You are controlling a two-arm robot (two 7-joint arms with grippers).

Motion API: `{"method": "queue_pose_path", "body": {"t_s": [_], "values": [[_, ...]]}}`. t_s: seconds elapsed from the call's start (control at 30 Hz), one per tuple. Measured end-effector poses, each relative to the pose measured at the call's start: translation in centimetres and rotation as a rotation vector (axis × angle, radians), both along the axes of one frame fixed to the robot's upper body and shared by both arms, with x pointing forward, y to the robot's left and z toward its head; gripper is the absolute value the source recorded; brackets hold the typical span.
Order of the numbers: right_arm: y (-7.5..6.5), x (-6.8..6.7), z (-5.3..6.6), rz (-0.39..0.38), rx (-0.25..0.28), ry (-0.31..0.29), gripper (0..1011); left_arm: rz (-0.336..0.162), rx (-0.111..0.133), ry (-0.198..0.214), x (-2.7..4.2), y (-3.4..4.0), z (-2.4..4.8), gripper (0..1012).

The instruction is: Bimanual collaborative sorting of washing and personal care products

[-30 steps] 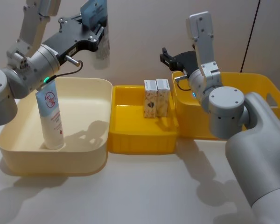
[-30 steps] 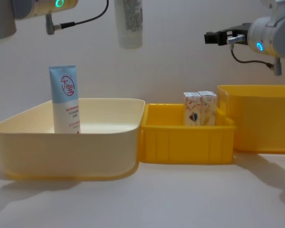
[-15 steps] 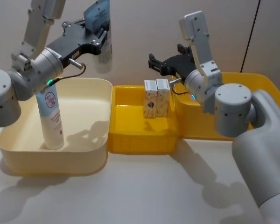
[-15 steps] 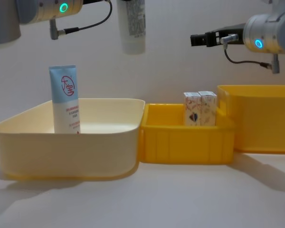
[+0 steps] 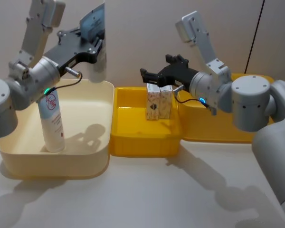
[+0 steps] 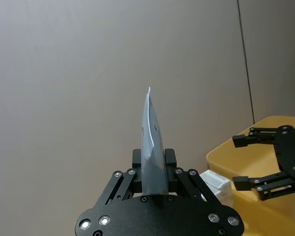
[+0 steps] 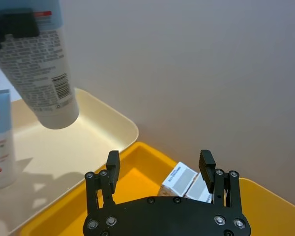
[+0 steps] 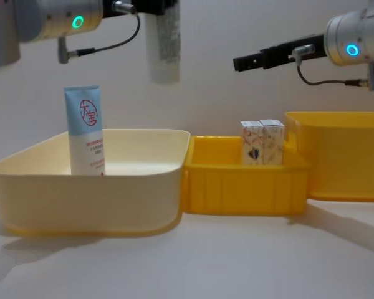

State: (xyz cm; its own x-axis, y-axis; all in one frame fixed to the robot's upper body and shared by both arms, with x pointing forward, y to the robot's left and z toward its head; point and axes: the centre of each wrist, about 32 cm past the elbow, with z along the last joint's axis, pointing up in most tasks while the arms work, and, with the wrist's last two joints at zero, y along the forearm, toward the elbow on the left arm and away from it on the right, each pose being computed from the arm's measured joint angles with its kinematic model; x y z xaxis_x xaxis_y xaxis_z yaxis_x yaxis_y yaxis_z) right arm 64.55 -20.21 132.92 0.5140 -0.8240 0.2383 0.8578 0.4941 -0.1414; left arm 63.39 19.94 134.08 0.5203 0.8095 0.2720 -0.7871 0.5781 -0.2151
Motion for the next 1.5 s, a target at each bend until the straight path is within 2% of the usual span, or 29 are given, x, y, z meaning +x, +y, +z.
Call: {"method": "queue_pose_path", "body": {"t_s": [0.2, 0.43, 0.73, 1.07, 1.27, 1.5], "values": [[-0.1, 0.1, 0.3, 0.059, -0.004, 0.026, 1001, 0.048, 0.007, 0.025, -0.84, 0.78, -0.72, 262], [0.6, 0.1, 0.0, 0.092, 0.007, 0.017, 1001, 0.097, 0.017, 0.047, -1.68, 1.68, -1.35, 262], [1.3, 0.4, 0.2, 0.183, 0.016, 0.03, 1001, 0.114, 0.02, 0.052, -1.8, 2.07, -1.55, 262], [1.7, 0.9, 0.7, 0.28, 0.012, 0.088, 1001, 0.066, 0.02, 0.032, -0.98, 2.09, -1.37, 261], [1.9, 1.1, 0.8, 0.31, 0.006, 0.118, 1001, 0.002, 0.021, 0.008, -0.16, 1.71, -0.95, 262], [2.2, 1.2, 0.6, 0.325, 0.012, 0.124, 1001, -0.082, 0.026, -0.017, 0.83, 0.87, -0.34, 262]]}}
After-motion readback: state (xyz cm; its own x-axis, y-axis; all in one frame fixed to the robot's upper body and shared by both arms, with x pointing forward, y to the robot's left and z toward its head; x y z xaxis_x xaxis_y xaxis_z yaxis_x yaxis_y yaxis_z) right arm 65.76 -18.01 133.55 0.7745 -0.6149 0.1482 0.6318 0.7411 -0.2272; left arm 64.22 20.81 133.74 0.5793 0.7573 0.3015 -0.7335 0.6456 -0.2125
